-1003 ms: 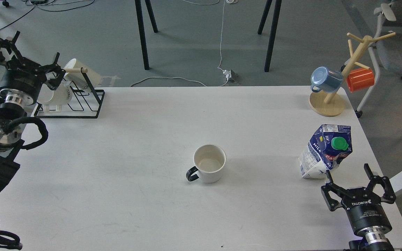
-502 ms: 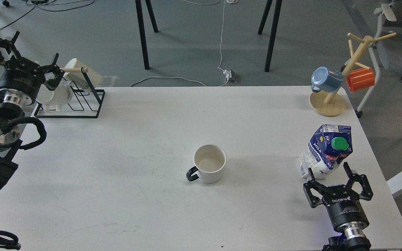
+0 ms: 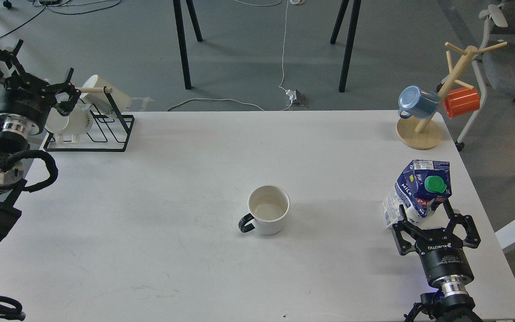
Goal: Place cup and milk with both arms
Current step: 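Move the right gripper up to the milk carton and grasp it, then slide the milk carton with the right gripper beside the white mug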
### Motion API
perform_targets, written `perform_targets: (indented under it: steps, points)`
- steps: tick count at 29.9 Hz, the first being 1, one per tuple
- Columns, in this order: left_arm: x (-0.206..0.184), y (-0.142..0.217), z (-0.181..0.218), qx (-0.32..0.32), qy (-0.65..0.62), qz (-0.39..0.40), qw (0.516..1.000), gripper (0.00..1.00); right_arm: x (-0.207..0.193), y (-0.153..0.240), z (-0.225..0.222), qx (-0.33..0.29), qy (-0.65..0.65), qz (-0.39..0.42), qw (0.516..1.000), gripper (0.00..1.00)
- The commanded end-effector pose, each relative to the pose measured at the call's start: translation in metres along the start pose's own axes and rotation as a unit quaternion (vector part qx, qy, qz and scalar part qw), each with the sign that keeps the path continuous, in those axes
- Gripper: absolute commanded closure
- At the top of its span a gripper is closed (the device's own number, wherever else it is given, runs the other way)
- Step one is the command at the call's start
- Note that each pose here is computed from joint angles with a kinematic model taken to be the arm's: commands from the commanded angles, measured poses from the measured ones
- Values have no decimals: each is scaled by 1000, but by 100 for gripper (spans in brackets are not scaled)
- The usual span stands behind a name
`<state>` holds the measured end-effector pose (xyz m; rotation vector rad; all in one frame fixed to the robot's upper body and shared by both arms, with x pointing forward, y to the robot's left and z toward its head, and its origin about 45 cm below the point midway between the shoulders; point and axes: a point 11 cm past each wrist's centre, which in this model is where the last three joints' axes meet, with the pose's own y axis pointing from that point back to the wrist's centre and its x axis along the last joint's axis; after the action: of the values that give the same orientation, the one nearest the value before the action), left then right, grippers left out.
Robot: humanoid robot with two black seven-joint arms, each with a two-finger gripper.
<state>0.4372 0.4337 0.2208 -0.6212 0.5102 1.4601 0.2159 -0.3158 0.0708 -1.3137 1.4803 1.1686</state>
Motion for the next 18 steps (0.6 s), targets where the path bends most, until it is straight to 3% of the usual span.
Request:
perform_targets:
  steps: [1, 3, 6, 13, 18]
  points:
    - [3, 2, -1, 4, -3, 3, 1000, 1, -6, -7, 6, -2, -6, -10, 1000, 8]
    - [4, 3, -1, 4, -3, 4, 1000, 1, -7, -10, 7, -3, -7, -13, 1000, 11]
    - [5, 4, -1, 4, -4, 6, 1000, 1, -6, -11, 9, -7, -5, -11, 1000, 23]
    - [6, 4, 2, 3, -6, 6, 1000, 1, -5, -8, 11, -12, -4, -10, 1000, 64]
    - [5, 4, 1, 2, -6, 5, 1000, 1, -5, -3, 18, -26, -6, -8, 1000, 75]
